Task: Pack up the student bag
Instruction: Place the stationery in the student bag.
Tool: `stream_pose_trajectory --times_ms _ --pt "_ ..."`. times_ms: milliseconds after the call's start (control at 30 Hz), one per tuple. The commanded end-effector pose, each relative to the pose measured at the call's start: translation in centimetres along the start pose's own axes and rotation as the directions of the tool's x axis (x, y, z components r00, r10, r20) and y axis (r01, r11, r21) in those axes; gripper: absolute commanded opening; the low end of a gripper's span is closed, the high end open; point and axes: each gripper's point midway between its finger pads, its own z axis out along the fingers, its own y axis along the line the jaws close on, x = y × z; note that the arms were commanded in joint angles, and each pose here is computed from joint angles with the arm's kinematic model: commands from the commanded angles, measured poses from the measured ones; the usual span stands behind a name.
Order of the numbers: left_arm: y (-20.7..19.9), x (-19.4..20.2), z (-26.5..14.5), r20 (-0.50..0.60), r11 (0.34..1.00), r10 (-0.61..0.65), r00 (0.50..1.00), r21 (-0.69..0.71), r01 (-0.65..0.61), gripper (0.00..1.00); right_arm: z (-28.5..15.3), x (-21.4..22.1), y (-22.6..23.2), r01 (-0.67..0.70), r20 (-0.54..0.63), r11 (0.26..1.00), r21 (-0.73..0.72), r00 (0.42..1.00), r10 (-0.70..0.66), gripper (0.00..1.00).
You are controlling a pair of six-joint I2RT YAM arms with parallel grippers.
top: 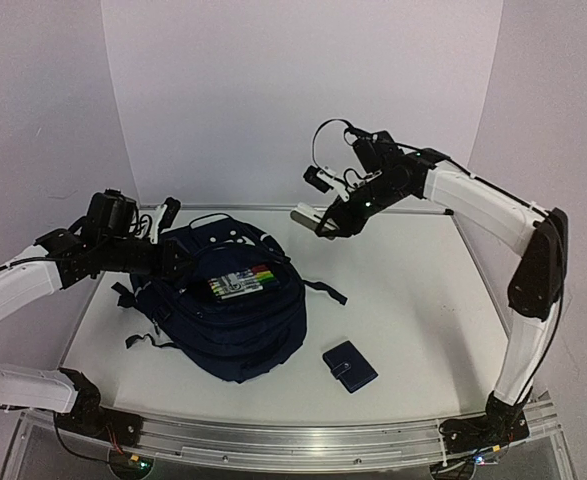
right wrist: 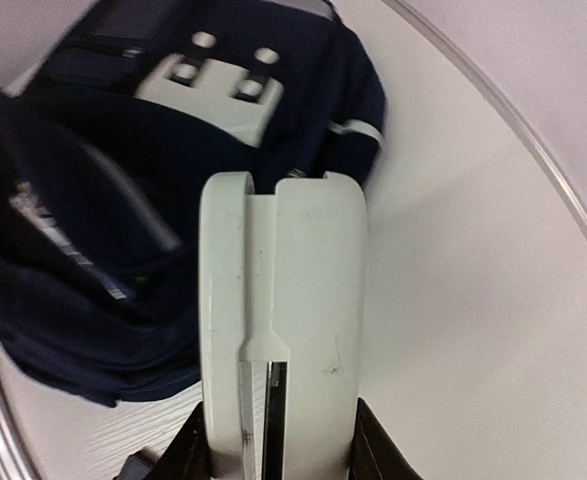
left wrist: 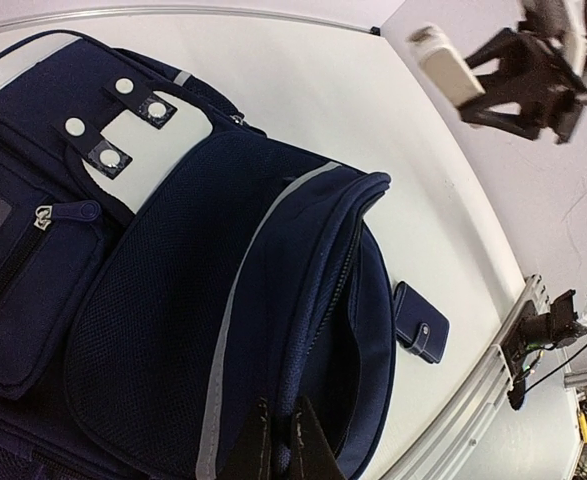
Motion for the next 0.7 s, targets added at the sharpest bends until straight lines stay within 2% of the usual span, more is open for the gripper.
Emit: stream_pose_trajectory --times_ms 0,133,300,500,667 --pt "-0.4 -2.5 -0.6 0.090 1.000 -0.008 0.996 0.018 0.007 0.00 -1.8 -1.2 9.0 0.236 0.054 0.952 -0.196 0.972 -0.229 0.32" --pt "-0.4 -2.5 -0.6 0.096 1.000 -0.016 0.995 0.024 0.014 0.00 -0.5 -1.5 13.3 0.341 0.056 0.907 -0.247 0.939 -0.338 0.32" --pt "-0.5 -2.4 -0.8 0.098 1.000 -0.020 0.995 0.026 0.018 0.00 2.9 -2.1 16.3 0.377 0.038 0.880 -0.289 0.923 -0.383 0.32" --pt "-0.4 -2.1 -0.9 0.101 0.999 -0.027 0.995 0.029 0.024 0.00 8.6 -3.0 16.2 0.373 -0.009 0.891 -0.257 0.921 -0.389 0.33" --pt "-0.5 -2.0 -1.1 0.103 0.999 -0.025 0.994 0.034 0.022 0.00 11.2 -5.0 15.5 0.372 0.005 0.906 -0.199 0.925 -0.379 0.37"
